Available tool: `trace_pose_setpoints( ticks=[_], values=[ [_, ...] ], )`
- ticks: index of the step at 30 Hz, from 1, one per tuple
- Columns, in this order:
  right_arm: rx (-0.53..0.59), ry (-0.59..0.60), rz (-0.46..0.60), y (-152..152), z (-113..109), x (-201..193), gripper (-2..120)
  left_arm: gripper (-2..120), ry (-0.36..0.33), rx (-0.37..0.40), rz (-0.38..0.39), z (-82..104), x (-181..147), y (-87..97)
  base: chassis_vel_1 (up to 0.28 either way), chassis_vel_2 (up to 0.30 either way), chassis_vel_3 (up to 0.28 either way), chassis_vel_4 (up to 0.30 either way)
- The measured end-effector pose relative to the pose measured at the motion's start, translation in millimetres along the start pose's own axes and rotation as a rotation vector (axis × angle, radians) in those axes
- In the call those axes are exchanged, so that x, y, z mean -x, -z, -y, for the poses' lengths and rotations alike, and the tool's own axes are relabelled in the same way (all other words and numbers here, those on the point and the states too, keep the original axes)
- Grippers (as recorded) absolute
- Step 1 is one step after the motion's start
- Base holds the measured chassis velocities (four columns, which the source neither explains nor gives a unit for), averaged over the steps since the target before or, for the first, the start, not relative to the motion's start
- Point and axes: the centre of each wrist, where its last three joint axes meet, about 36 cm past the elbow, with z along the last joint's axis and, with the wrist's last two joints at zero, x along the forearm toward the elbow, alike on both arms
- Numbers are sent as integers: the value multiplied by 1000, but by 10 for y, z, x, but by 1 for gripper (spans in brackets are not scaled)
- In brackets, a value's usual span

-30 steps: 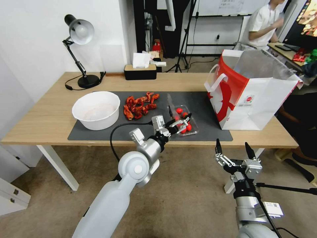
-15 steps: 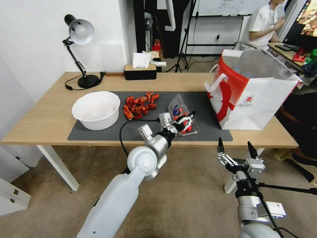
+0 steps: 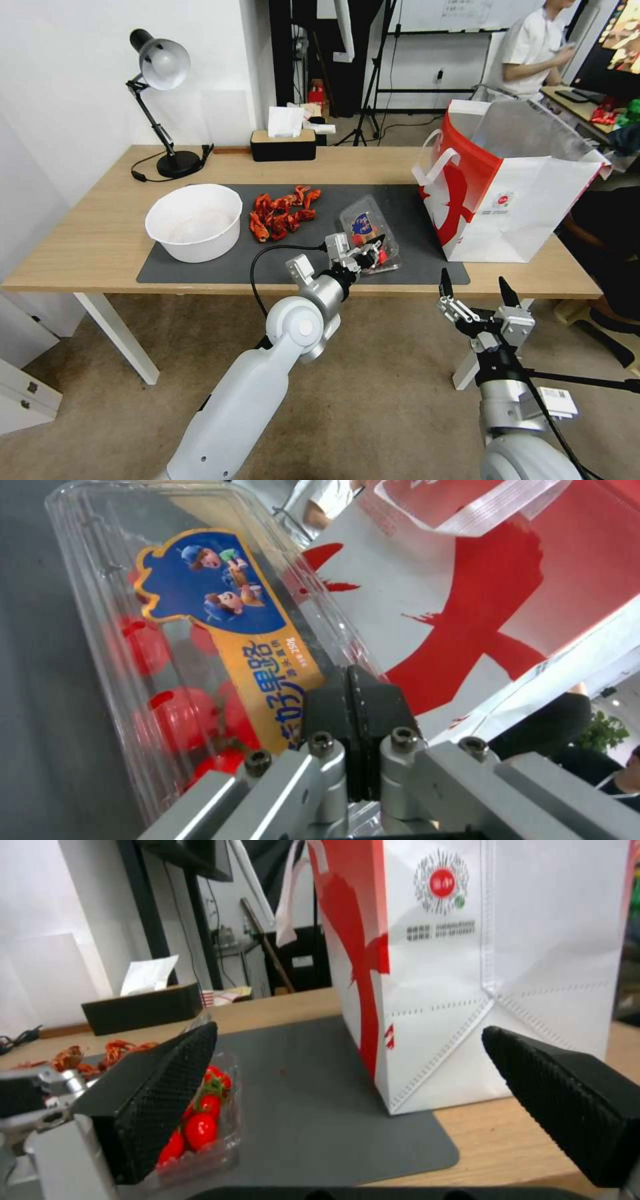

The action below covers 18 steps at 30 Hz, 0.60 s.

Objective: Close the disposable takeout box, then place it into the delivery bag.

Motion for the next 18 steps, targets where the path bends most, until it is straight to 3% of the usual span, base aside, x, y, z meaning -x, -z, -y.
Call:
trace_pose_setpoints(
  ticks=[18],
  values=[
    [339,-1,-269,363,14,744,100,0,15,13,-20,18,139,-105,0,0,0,0]
  ],
)
